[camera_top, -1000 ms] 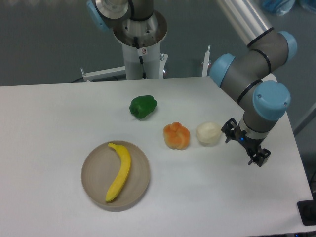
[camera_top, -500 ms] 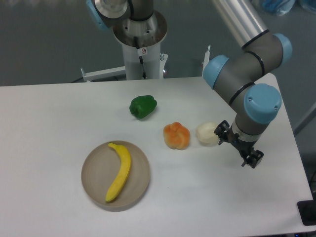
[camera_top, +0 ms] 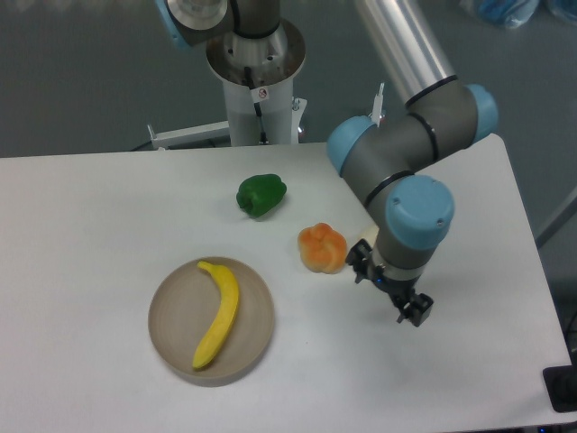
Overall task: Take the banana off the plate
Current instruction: 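Move the gripper over the orange bun toward the tan plate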
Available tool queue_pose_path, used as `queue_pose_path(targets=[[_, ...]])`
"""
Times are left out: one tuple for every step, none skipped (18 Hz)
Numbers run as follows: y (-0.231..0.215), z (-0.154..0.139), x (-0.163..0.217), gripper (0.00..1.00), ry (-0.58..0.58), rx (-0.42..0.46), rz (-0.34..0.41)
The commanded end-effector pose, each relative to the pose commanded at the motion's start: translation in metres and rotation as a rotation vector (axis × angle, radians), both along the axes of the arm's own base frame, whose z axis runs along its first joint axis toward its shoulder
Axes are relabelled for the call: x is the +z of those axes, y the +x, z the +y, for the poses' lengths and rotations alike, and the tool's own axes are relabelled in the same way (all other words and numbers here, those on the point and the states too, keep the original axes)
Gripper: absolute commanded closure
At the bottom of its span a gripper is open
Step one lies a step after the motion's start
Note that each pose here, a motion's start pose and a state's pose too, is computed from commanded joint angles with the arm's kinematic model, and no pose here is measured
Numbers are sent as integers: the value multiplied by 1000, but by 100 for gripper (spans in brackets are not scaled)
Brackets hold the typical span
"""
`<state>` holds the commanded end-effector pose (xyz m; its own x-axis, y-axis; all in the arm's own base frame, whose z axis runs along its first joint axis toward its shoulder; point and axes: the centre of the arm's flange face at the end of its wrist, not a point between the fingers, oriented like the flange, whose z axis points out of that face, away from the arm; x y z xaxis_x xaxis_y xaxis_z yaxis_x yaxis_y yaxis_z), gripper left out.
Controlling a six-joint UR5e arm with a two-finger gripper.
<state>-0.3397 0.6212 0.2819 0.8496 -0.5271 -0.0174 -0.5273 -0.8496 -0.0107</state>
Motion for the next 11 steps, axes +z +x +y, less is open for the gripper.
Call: queue_pose_path(targets=[[9, 7, 1, 0, 3, 6, 1], [20, 14, -3, 0, -1, 6, -2], [27, 18, -5, 0, -4, 9, -3], [35, 23, -6, 0, -4, 15, -3], [46, 28, -6, 0, -4, 26, -3], [53, 31, -6, 0, -3, 34, -5], [57, 33, -6, 0, -4, 41, -6], [60, 35, -5, 0, -1, 43, -4], [63, 36, -6, 0, -3, 41, -5], [69, 38, -6, 0, -4, 35, -6], [72, 39, -7, 0, -7, 32, -4]])
